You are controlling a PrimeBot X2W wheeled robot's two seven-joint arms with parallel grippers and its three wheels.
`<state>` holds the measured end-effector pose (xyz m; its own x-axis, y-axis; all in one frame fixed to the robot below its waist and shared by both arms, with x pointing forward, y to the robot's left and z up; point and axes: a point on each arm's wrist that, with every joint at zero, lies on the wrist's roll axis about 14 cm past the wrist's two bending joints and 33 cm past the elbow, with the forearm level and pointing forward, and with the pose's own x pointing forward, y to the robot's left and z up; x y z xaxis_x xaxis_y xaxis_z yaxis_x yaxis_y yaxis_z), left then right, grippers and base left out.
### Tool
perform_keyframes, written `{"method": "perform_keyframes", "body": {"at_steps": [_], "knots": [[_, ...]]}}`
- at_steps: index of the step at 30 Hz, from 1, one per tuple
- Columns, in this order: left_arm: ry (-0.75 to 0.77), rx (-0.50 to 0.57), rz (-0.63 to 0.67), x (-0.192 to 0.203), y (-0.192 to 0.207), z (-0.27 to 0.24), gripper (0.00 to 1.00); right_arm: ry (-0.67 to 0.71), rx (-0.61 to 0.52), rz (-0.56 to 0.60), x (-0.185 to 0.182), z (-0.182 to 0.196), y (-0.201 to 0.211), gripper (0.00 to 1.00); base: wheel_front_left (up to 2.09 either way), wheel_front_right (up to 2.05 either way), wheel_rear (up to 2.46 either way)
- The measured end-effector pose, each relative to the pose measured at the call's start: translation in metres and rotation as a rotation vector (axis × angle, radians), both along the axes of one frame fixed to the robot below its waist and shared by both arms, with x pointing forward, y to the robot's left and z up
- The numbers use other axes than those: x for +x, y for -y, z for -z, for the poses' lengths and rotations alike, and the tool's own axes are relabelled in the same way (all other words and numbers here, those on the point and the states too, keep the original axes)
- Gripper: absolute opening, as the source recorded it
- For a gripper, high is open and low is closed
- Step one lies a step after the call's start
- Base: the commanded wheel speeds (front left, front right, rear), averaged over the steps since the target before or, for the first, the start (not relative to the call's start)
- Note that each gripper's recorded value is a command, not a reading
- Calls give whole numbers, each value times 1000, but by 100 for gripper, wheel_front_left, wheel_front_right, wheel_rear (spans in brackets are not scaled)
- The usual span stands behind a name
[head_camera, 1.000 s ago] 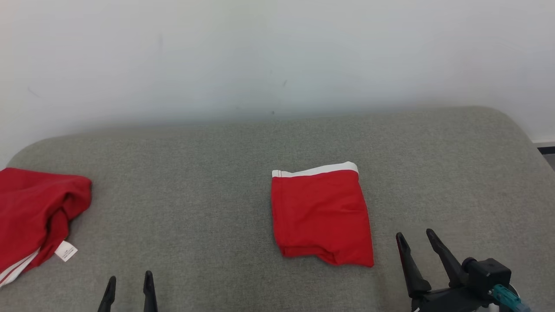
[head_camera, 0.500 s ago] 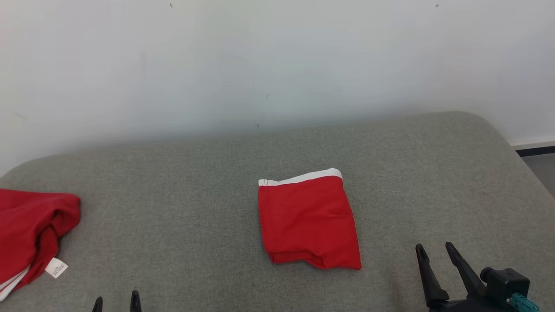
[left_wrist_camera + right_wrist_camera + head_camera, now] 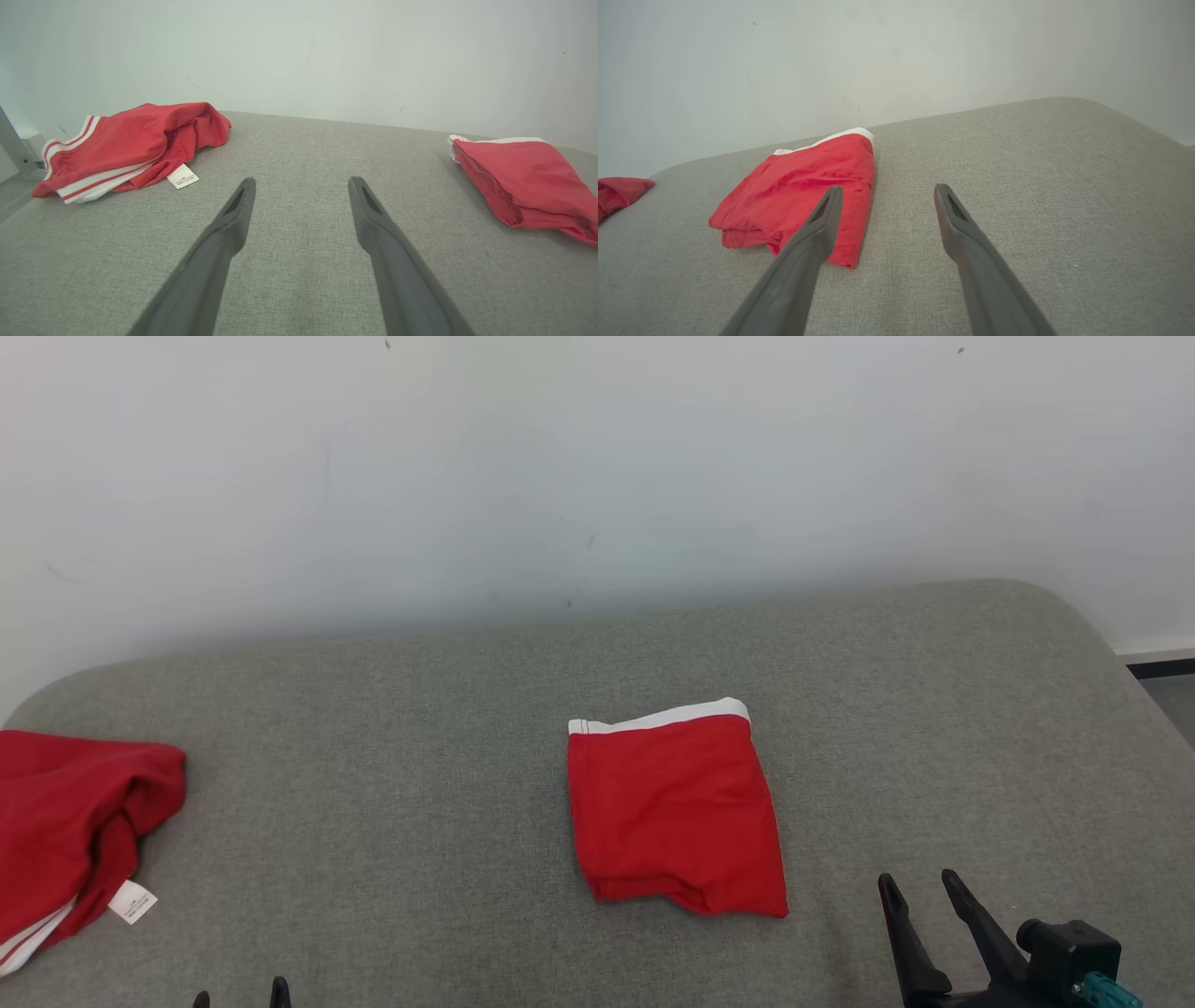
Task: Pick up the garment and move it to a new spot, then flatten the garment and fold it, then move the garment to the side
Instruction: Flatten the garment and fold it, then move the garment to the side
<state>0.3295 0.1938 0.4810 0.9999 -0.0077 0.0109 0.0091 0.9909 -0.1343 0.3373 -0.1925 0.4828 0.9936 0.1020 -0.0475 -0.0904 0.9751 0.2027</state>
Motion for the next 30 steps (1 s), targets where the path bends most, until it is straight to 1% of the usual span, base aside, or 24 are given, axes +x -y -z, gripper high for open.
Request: {"method": "perform_keyframes", "body": {"at_steps": [21,30], "knots": [[-7,-1,4,1,1,2,100,-14,14,-13,3,3,-6,100,0,0,0],[-17,3,4,1,2,5,100,-8,0,-49,15,-4,-14,100,0,0,0]]}}
